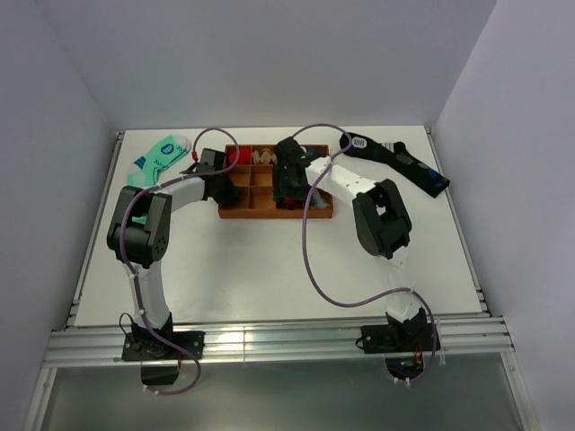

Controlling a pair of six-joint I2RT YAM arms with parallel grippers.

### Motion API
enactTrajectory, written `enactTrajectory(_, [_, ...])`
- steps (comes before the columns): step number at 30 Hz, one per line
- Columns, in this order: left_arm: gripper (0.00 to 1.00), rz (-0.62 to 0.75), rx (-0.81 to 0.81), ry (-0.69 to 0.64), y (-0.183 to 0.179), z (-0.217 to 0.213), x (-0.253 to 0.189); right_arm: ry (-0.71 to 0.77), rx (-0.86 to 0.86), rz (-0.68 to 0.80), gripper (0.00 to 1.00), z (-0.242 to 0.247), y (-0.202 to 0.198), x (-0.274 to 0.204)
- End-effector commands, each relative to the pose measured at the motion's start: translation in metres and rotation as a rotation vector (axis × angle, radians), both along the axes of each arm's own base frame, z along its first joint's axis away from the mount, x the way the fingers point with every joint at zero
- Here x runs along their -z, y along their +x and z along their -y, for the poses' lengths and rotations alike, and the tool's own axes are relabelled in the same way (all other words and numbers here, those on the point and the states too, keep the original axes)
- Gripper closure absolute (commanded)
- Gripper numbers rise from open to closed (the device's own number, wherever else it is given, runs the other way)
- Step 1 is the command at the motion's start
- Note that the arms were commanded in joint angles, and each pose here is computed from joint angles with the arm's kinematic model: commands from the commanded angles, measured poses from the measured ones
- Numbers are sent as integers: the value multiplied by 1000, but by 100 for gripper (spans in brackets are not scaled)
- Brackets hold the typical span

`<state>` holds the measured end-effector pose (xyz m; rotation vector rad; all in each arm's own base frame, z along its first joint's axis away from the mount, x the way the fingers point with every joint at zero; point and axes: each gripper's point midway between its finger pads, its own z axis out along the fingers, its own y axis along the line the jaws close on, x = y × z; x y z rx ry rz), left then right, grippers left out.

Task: Roll the socks
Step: Place the sock in the storage box.

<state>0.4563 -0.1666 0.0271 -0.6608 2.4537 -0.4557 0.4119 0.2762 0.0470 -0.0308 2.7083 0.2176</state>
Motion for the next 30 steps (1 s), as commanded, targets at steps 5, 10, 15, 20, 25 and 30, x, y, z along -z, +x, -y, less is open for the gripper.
enactTrajectory(5, [86, 36, -50, 9, 14, -8, -1, -67, 13, -94, 21, 23, -21, -9])
enactTrajectory(10, [86, 38, -51, 1, 14, -9, -4, -48, 33, -50, 21, 22, -14, -23])
enactTrajectory(15, [85, 47, -47, -6, 15, -9, -8, -45, 55, -11, 21, 26, -8, -40])
enactTrajectory(20, [85, 55, -41, -10, 15, -8, -12, -32, 59, 15, 20, 27, -4, -55])
enactTrajectory(25, [85, 48, -39, -18, 13, -7, -11, -19, 66, 40, 19, 28, -2, -68])
enactTrajectory(30, [85, 54, -41, -22, 11, -8, -12, -5, 64, 65, 19, 29, -1, -82])
